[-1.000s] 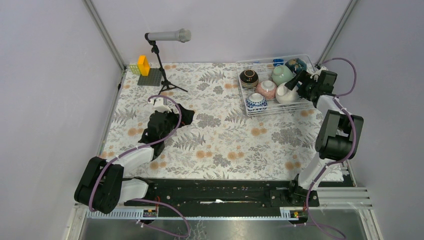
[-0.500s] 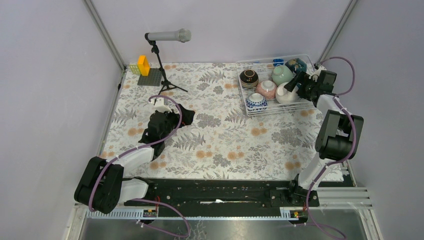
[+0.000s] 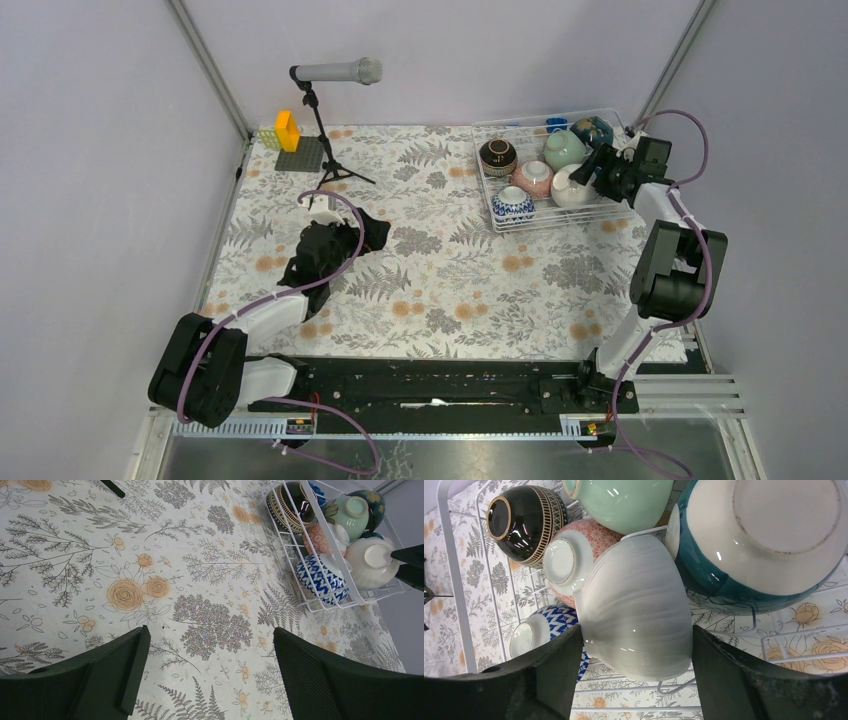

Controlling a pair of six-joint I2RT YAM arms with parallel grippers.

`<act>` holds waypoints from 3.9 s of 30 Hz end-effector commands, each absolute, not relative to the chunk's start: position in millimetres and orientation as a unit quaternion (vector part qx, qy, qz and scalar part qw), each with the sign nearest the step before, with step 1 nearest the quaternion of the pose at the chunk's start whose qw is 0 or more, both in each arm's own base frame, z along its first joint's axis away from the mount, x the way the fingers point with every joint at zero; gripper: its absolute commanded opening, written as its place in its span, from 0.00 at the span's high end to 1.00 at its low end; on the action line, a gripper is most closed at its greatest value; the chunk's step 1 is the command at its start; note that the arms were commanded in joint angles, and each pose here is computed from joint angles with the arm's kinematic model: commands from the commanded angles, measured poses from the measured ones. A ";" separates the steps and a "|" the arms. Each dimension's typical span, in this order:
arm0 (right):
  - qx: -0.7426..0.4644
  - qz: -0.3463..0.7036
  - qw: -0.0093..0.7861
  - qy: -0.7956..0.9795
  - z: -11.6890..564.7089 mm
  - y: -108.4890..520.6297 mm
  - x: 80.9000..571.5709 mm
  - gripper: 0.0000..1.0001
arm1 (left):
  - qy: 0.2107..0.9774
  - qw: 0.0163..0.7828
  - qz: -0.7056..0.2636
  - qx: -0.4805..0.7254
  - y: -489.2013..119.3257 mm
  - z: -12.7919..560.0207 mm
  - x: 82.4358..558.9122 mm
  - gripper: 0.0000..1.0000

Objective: Unload the bowls from the dish rack

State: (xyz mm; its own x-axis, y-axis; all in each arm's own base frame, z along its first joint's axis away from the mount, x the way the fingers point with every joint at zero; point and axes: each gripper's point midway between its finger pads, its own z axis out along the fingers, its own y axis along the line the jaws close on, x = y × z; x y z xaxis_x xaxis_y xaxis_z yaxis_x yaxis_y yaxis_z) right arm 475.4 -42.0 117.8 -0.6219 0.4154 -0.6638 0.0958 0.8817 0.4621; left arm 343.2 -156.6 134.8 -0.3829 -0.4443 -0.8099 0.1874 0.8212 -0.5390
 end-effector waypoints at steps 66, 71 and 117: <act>0.040 0.288 0.387 0.875 191.1 55.4 462.2 0.99 | 0.760 0.566 -0.314 -0.059 -174.2 165.3 356.5 0.01; 0.029 0.292 0.410 0.863 220.0 62.3 461.9 1.00 | 0.759 0.568 -0.313 -0.059 -173.4 166.3 356.6 0.01; -0.407 0.100 0.379 0.825 108.9 372.4 357.6 0.98 | 0.719 0.623 -0.145 -0.272 -71.3 172.6 348.2 0.01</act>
